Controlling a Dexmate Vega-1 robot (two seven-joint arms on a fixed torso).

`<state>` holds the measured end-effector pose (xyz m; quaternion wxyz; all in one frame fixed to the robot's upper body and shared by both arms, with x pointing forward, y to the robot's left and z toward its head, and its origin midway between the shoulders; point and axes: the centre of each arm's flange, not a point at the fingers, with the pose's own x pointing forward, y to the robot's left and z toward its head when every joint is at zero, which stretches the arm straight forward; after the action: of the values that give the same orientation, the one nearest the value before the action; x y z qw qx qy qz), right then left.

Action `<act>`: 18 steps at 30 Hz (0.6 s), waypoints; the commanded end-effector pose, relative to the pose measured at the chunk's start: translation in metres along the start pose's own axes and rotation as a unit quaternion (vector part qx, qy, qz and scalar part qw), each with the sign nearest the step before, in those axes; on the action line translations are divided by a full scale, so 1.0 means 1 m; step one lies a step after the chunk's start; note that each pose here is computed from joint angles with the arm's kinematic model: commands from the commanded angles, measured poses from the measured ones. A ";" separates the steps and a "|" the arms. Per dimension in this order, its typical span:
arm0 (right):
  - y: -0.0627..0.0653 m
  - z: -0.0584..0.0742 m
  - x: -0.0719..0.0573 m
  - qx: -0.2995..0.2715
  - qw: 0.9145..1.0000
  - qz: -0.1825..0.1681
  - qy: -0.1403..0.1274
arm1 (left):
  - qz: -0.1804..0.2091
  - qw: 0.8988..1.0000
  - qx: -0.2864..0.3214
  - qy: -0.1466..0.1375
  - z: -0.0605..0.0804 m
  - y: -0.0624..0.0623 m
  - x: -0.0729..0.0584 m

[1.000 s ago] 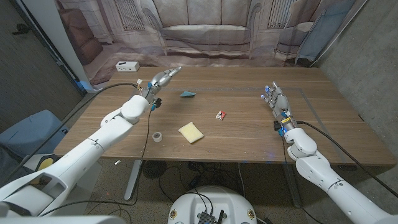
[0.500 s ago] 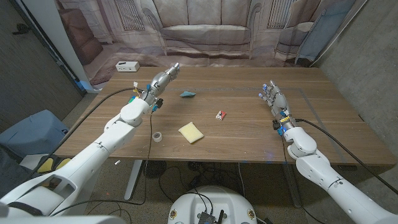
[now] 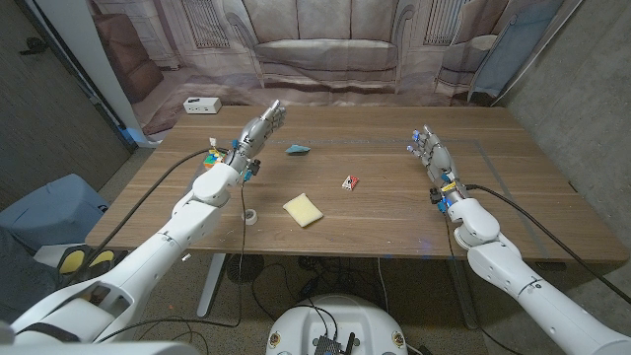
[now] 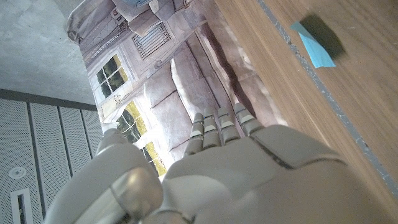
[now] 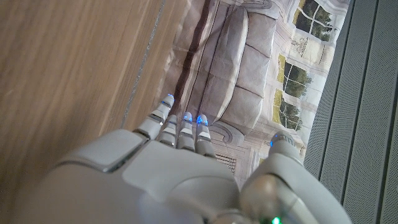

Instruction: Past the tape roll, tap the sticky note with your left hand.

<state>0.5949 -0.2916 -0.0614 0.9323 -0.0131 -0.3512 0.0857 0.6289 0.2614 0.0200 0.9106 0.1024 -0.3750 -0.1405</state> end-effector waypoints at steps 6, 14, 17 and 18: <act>0.000 -0.007 0.002 -0.002 1.000 0.010 0.015 | 0.022 0.998 -0.064 0.006 -0.019 -0.004 -0.021; 0.000 -0.007 -0.003 -0.003 1.000 0.004 0.012 | 0.018 0.998 -0.058 0.025 -0.020 -0.002 -0.025; 0.000 -0.009 -0.006 -0.006 1.000 0.003 0.013 | 0.016 0.997 -0.064 0.030 -0.024 -0.004 -0.026; 0.000 -0.009 -0.006 -0.006 1.000 0.003 0.013 | 0.016 0.997 -0.064 0.030 -0.024 -0.004 -0.026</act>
<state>0.5991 -0.2909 -0.0669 0.9363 -0.0190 -0.3387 0.0915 0.6267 0.2670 -0.0062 0.9218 0.0487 -0.3566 -0.1440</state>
